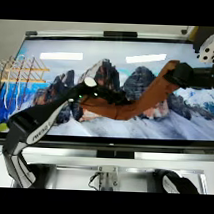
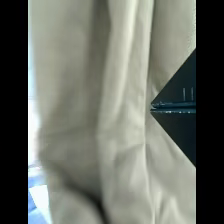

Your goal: Fold the shirts.

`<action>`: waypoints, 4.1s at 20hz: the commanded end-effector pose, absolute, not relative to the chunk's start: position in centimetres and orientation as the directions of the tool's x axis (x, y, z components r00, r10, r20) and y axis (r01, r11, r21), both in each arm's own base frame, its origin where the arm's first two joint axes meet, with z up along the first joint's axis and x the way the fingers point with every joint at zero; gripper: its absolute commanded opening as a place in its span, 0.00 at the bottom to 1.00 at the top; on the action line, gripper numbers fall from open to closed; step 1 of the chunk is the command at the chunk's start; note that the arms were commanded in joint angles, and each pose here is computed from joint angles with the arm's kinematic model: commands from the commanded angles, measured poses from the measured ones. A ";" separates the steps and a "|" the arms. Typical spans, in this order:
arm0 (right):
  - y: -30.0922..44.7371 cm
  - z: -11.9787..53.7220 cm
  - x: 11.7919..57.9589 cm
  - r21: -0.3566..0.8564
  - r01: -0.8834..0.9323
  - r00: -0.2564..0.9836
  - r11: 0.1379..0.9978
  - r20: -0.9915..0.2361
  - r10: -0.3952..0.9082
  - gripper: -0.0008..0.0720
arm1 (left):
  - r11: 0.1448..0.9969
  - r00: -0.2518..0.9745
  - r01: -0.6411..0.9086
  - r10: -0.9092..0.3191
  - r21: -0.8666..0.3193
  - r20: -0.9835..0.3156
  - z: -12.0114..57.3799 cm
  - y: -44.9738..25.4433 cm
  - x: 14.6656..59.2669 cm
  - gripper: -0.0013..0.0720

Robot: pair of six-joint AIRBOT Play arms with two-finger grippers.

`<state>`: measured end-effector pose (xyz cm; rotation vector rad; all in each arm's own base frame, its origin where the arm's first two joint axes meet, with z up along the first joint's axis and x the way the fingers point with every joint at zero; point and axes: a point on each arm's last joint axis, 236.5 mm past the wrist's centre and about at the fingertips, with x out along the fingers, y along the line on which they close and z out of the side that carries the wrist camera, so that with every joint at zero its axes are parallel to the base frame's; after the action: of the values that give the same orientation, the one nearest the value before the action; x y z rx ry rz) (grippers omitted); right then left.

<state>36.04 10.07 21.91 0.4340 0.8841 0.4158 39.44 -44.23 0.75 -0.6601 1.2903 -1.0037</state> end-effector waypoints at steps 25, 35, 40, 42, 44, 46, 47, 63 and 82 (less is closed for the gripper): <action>36.2 1.5 44.4 0.660 -0.225 0.387 0.716 -0.614 0.688 0.93 | 0.641 0.409 0.513 -0.767 -0.571 -0.494 25.2 -11.7 39.3 0.06; 12.8 -6.1 34.3 0.300 0.062 -0.072 0.952 -0.950 0.304 0.94 | 0.644 0.415 0.508 -0.765 -0.571 -0.494 25.2 -11.5 39.4 0.06; 13.5 -8.4 35.3 0.326 0.098 -0.036 0.940 -0.943 0.331 0.94 | 0.644 0.414 0.509 -0.765 -0.571 -0.494 25.2 -11.5 39.3 0.06; 14.5 -9.4 35.0 0.354 0.109 -0.067 0.929 -0.930 0.362 0.94 | 0.644 0.414 0.509 -0.765 -0.571 -0.494 25.2 -11.5 39.3 0.06; 16.2 -10.2 34.8 0.421 0.135 -0.095 0.897 -0.895 0.435 0.94 | 0.644 0.413 0.508 -0.765 -0.572 -0.494 25.2 -11.5 39.3 0.06; 18.0 -10.7 35.3 0.487 0.169 -0.090 0.857 -0.858 0.505 0.94 | 0.644 0.413 0.508 -0.765 -0.572 -0.494 25.2 -11.5 39.3 0.06; 18.6 -10.7 35.8 0.511 0.186 -0.074 0.839 -0.844 0.531 0.93 | 0.644 0.413 0.508 -0.765 -0.572 -0.494 25.2 -11.5 39.3 0.06; 13.1 0.5 48.7 0.542 -0.062 0.356 0.838 -0.772 0.526 0.10 | 0.644 0.414 0.508 -0.765 -0.572 -0.494 25.2 -11.5 39.4 0.06; -28.5 -5.1 17.2 0.047 0.877 0.009 0.479 -0.997 0.082 0.10 | 0.585 0.316 0.514 -0.809 -0.627 -0.496 25.2 -16.3 37.6 0.06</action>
<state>22.75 -29.62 -2.37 0.7808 1.3806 -0.7184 38.07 -15.22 25.15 -0.3820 0.8641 -0.8830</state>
